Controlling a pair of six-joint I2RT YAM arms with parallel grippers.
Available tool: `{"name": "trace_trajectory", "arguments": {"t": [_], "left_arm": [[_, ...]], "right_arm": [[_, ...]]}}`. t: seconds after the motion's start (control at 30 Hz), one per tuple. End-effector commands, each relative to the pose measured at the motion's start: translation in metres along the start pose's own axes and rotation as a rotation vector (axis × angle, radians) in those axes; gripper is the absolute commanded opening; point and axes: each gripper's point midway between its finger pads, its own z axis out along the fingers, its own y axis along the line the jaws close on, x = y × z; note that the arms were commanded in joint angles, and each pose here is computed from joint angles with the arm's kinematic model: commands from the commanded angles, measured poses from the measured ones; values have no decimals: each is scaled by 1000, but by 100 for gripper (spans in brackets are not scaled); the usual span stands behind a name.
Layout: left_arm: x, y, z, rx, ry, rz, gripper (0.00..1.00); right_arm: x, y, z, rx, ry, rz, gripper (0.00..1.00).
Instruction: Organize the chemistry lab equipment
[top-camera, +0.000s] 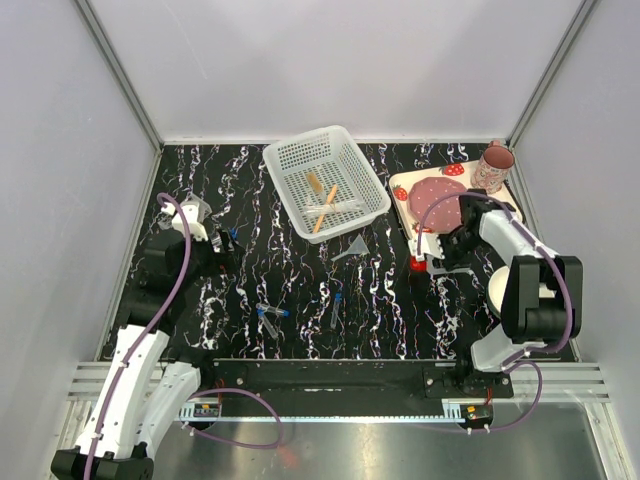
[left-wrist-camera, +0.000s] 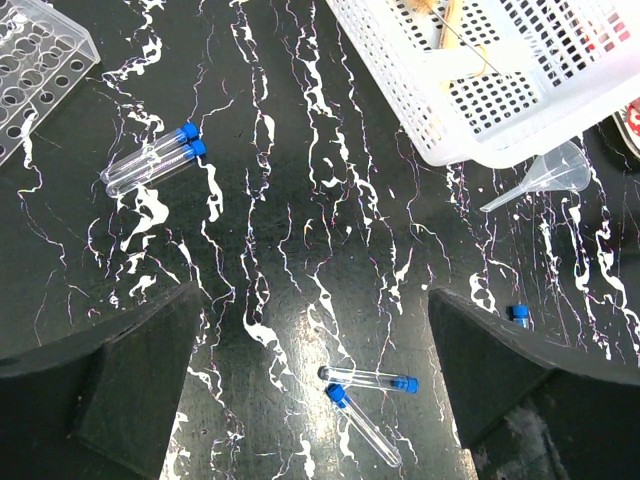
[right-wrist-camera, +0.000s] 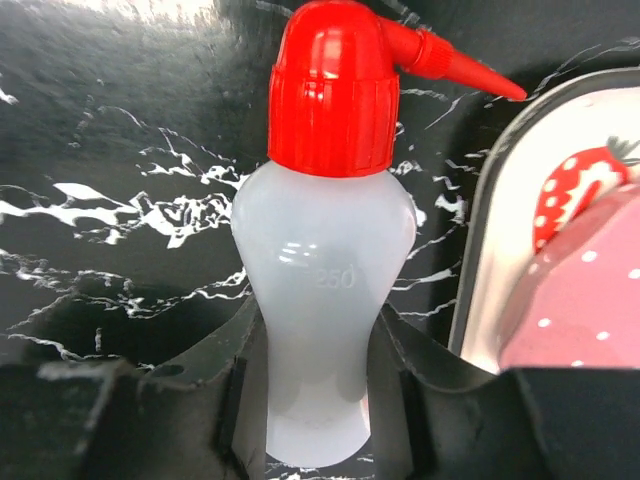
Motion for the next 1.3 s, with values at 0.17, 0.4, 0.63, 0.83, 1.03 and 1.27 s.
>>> {"name": "trace_trajectory", "arguments": {"t": [0.17,0.4,0.63,0.83,1.03,1.27], "left_arm": [[-14,-4,1,22,-49,25,99],[-13,-4,2,26,-45,26,99],[-12,-4,4,24,-39,25,99],[-10,-6,7,36,-21,24,99],[-8,-9,7,53,-11,23,99],[-8,-15,7,88,-6,27,99]], "right_arm": [[-120,-28,-93,139,-275,287,30],[-208,-89,-137,103,-561,549,30],[-257,-155,-161,112,-778,709,30],[-264,-205,-149,131,-837,877,31],[-250,-237,-100,131,-784,991,32],[-236,-246,-49,105,-707,1058,39]]}}
